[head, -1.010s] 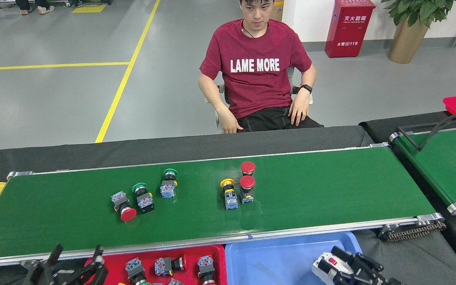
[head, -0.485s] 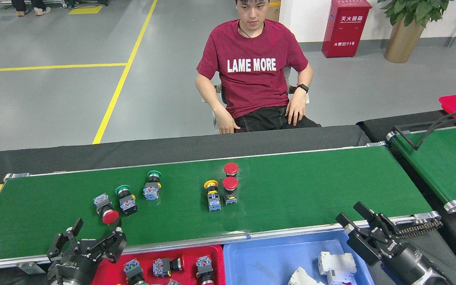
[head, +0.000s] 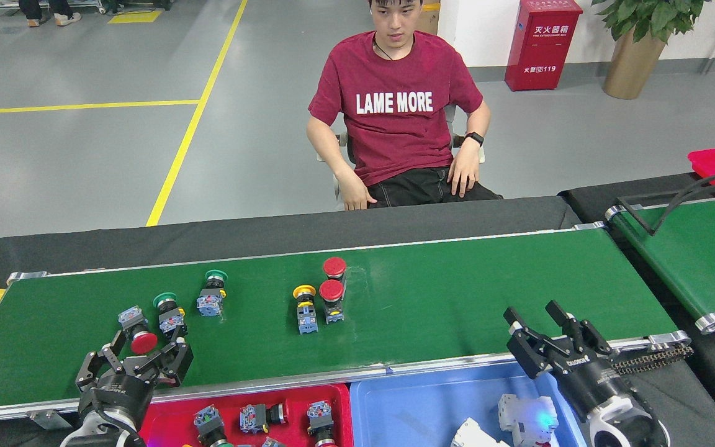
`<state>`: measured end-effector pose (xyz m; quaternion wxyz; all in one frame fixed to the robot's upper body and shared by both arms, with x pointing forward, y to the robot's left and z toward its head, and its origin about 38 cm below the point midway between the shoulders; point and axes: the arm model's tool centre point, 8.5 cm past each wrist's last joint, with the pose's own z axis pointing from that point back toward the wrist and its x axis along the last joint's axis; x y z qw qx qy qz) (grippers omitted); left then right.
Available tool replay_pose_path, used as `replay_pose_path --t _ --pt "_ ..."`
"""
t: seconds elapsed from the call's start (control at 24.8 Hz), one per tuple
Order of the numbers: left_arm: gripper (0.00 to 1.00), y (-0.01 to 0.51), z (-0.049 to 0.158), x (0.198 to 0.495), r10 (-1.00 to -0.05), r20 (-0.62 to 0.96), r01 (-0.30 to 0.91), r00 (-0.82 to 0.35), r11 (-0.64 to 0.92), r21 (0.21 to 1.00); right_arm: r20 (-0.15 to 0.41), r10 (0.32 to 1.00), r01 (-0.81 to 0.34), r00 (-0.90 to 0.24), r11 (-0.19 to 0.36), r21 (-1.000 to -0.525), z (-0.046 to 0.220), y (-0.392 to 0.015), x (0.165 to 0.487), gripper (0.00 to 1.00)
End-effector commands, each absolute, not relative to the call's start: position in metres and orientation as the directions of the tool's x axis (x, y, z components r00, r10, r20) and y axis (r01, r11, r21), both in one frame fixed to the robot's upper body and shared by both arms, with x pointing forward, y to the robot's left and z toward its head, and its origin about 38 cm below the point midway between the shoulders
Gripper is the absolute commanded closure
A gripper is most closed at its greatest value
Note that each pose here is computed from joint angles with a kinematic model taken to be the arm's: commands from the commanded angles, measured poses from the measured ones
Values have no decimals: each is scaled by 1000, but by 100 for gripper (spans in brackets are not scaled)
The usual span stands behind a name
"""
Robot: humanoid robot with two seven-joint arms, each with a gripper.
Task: Pick switch part from conveyor to tray
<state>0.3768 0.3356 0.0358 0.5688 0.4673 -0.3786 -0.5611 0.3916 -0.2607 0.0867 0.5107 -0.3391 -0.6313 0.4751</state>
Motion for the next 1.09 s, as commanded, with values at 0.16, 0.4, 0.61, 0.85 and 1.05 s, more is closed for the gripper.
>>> replay_pose_path --t 0.16,0.4,0.61,0.85,1.05 --pt "0 345 41 398 -988 -90 280 122 -53 959 265 951 -13 -159 267 -964 93 -233 403 8" --pt "0 388 42 419 -964 -140 320 226 -62 945 234 952 -17 -197 236 -972 86 -203 384 7" --pt "22 409 39 438 -935 -150 333 321 -37 942 198 958 -14 -210 199 -980 76 -214 358 6" --pt "81 409 34 439 -941 -133 262 311 -50 964 197 958 -17 -210 198 -980 67 -217 340 6" --pt "83 397 52 437 -970 -130 199 206 -89 976 172 973 -5 -155 173 -985 66 -218 337 6"
